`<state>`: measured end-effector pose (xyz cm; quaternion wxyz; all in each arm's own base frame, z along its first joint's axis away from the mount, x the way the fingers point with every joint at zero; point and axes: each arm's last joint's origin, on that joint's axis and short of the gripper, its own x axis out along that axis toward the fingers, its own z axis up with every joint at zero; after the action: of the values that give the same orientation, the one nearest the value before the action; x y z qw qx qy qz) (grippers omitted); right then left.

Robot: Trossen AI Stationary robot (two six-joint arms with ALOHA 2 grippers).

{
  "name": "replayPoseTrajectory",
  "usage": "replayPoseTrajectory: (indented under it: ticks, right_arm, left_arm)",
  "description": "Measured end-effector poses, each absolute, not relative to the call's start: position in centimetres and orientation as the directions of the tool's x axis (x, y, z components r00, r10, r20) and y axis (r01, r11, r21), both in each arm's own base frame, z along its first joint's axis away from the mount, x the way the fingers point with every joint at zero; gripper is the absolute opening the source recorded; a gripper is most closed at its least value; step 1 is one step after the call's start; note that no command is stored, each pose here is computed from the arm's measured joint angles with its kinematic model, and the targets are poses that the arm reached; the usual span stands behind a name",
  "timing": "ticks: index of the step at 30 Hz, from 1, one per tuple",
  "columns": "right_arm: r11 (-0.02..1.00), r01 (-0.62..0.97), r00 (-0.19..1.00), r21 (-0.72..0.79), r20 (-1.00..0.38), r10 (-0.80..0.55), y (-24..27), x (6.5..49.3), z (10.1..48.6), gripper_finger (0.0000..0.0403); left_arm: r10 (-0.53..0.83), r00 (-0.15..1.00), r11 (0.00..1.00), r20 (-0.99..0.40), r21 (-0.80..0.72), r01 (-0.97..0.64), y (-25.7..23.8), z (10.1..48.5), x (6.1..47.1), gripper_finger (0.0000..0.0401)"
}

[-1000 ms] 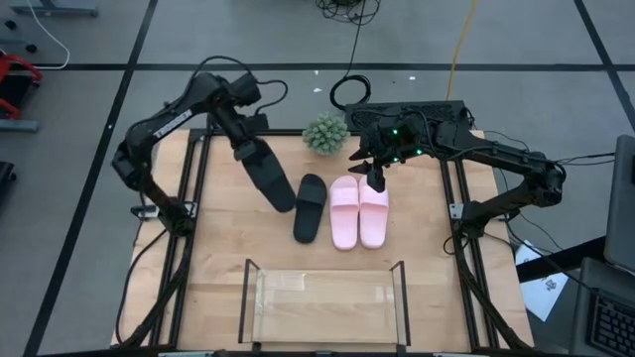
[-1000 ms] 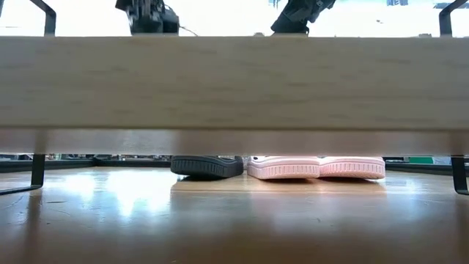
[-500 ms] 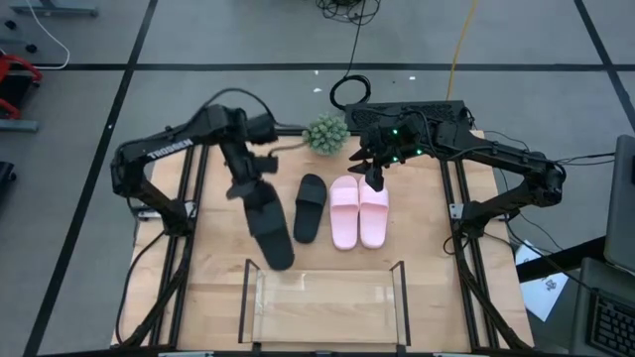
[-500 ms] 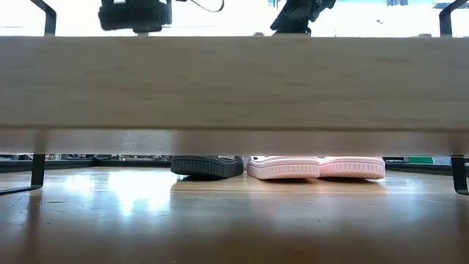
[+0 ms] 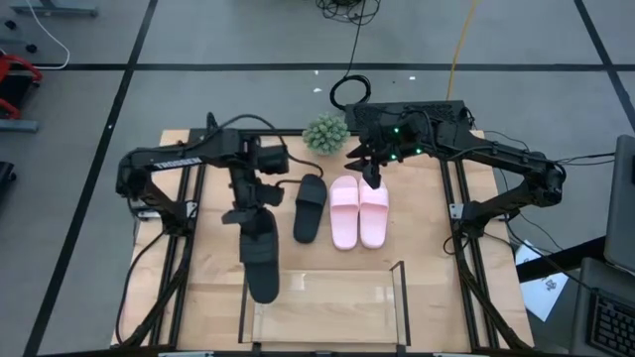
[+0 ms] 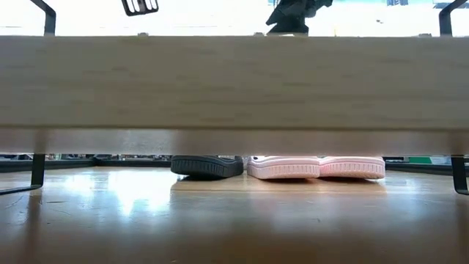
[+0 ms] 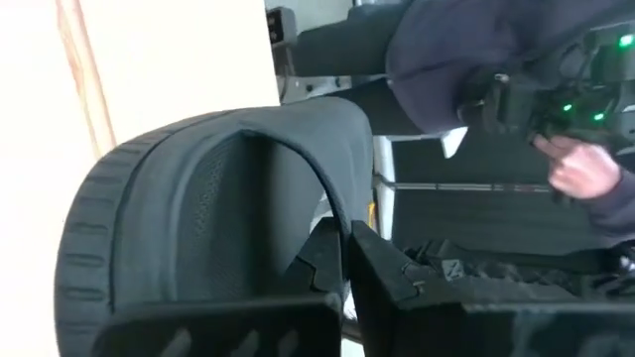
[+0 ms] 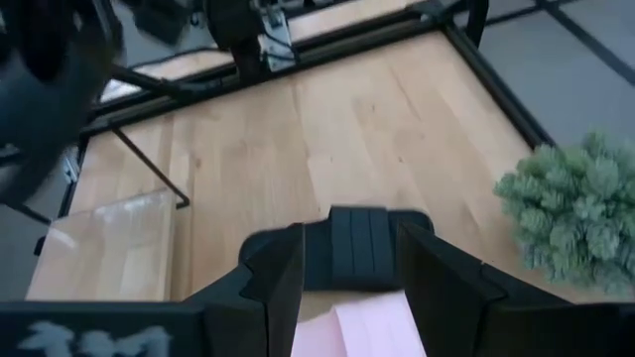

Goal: Pick and place slides into the shelf
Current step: Put the left black slide on the shelf

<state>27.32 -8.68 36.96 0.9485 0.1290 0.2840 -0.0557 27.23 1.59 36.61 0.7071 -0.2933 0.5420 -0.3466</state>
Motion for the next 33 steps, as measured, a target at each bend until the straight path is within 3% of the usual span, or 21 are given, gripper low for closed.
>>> replayPoseTrajectory:
  ticks: [16,33]
  right_arm:
    - [0.962,0.175,0.842,0.210,-0.538,-0.036,-8.7,27.4,37.1,0.0153]
    - [0.962,0.183,0.836,0.204,-0.546,-0.043,-8.8,27.4,37.0,0.0153]
  left_arm:
    - [-0.906,0.071,0.421,-0.417,-0.874,0.242,0.3,32.6,31.5,0.0000]
    - [-0.898,0.046,0.437,-0.438,-0.873,0.219,0.4,29.9,33.1,0.0000]
